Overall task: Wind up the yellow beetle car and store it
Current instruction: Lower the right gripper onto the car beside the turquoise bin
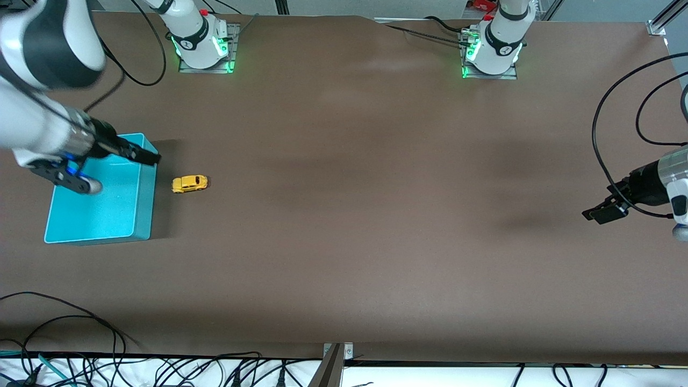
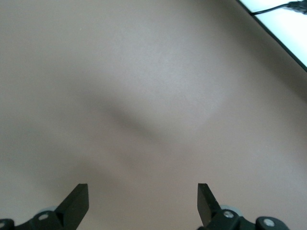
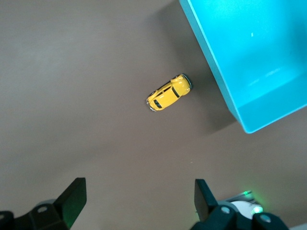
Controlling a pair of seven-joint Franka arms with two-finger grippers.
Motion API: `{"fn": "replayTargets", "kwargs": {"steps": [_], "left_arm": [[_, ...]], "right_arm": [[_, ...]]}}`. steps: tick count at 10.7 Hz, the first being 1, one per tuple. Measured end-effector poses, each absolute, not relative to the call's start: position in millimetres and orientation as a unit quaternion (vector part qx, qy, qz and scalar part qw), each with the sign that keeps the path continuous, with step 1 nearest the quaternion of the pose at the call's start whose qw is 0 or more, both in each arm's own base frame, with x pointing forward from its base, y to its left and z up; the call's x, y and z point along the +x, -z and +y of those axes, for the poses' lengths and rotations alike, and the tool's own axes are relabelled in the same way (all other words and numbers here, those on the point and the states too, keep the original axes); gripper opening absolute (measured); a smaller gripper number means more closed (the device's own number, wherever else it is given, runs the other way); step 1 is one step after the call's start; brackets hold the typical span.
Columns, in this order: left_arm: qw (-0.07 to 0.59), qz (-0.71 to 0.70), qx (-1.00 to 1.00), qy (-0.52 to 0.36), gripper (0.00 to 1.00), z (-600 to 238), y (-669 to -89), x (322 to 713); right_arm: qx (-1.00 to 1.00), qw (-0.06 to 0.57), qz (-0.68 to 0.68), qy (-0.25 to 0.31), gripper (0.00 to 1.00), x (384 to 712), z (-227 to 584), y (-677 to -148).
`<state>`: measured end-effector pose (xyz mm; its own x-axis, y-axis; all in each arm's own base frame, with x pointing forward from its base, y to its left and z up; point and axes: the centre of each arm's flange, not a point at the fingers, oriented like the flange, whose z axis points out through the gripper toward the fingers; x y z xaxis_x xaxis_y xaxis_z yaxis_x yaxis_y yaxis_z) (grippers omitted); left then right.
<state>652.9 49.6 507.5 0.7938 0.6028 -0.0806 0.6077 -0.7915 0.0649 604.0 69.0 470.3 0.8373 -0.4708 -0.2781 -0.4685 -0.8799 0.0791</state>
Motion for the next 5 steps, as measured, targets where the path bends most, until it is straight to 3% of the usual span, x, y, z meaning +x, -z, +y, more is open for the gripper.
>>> {"fn": "replayTargets", "kwargs": {"steps": [5], "left_arm": [[-0.008, 0.210, 0.978, 0.004, 1.00, 26.9, -522.6, 650.5]], "right_arm": [[0.914, 0.027, -0.377, 0.145, 1.00, 609.9, 63.8, -372.6]]}}
